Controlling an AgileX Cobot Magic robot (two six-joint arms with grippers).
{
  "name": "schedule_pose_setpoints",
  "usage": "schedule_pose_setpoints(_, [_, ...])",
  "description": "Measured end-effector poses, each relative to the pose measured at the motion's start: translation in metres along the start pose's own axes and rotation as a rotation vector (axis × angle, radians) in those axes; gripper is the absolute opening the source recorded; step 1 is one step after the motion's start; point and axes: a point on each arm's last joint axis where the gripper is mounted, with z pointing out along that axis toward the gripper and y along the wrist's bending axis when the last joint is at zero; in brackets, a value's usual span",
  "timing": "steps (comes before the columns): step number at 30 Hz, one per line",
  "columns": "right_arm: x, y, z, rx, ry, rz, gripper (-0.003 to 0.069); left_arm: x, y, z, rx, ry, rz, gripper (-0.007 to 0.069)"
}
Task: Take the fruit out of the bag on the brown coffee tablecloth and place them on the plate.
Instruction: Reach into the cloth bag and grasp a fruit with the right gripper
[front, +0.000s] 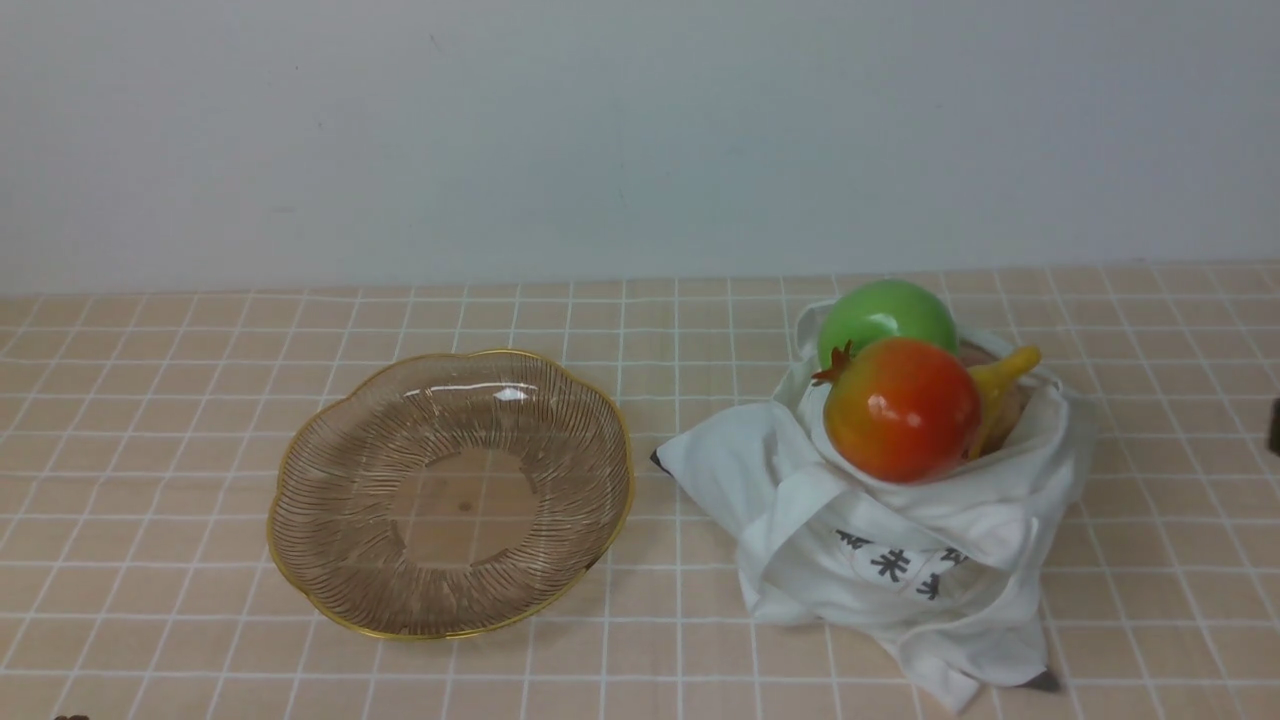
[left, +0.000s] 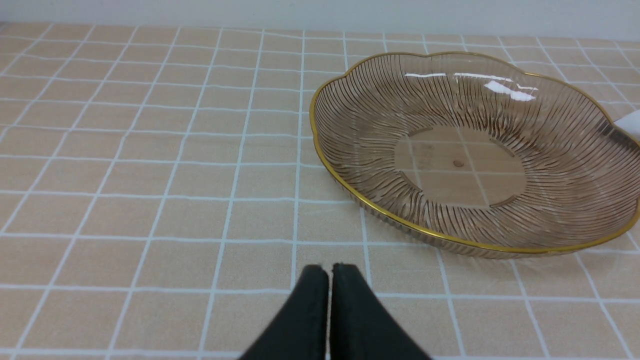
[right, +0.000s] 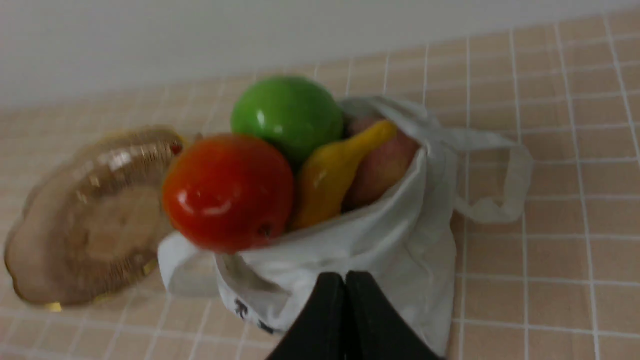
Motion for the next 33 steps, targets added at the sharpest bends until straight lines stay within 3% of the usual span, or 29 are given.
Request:
schedule_pose_setpoints(6, [-0.066,0.021,0.047,-0.089,0.203,-0.174,-0.0012,0.0,0.0,0.0,0.0,0.0,-0.001,-0.0008])
schedule_pose_setpoints(13, [-0.094,0.056,0.082,-0.083,0.256,-0.303,0.0032,0.0,0.0,0.0,0.0,0.0,-0.001,-0.0008])
schedule_pose_setpoints(17, [-0.092,0.069,0.104,-0.054,0.313,-0.329,0.0138,0.0,0.0,0.0,0.0,0.0,-0.001,-0.0008])
schedule_pose_setpoints(20, [-0.085,0.08,0.12,-0.065,0.358,-0.357,0.0326,0.0,0.0,0.0,0.0,0.0,-0.001,-0.0008])
schedule_pose_setpoints(21, [-0.085,0.08,0.121,-0.065,0.359,-0.359,0.034,0.0,0.0,0.0,0.0,0.0,-0.001,-0.0008])
schedule_pose_setpoints(22, [-0.082,0.084,0.127,-0.07,0.375,-0.365,0.0465,0.0,0.0,0.0,0.0,0.0,-0.001,-0.0008])
schedule_pose_setpoints(25, [-0.08,0.085,0.136,-0.06,0.397,-0.35,0.0629,0.0,0.0,0.0,0.0,0.0,-0.001,-0.0008])
schedule_pose_setpoints(28, [-0.077,0.084,0.145,-0.046,0.419,-0.333,0.0677,0.0,0.0,0.0,0.0,0.0,-0.001,-0.0008])
schedule_pose_setpoints(33, [-0.073,0.081,0.159,-0.018,0.453,-0.339,0.0692,0.0,0.0,0.0,0.0,0.0,-0.001,-0.0008])
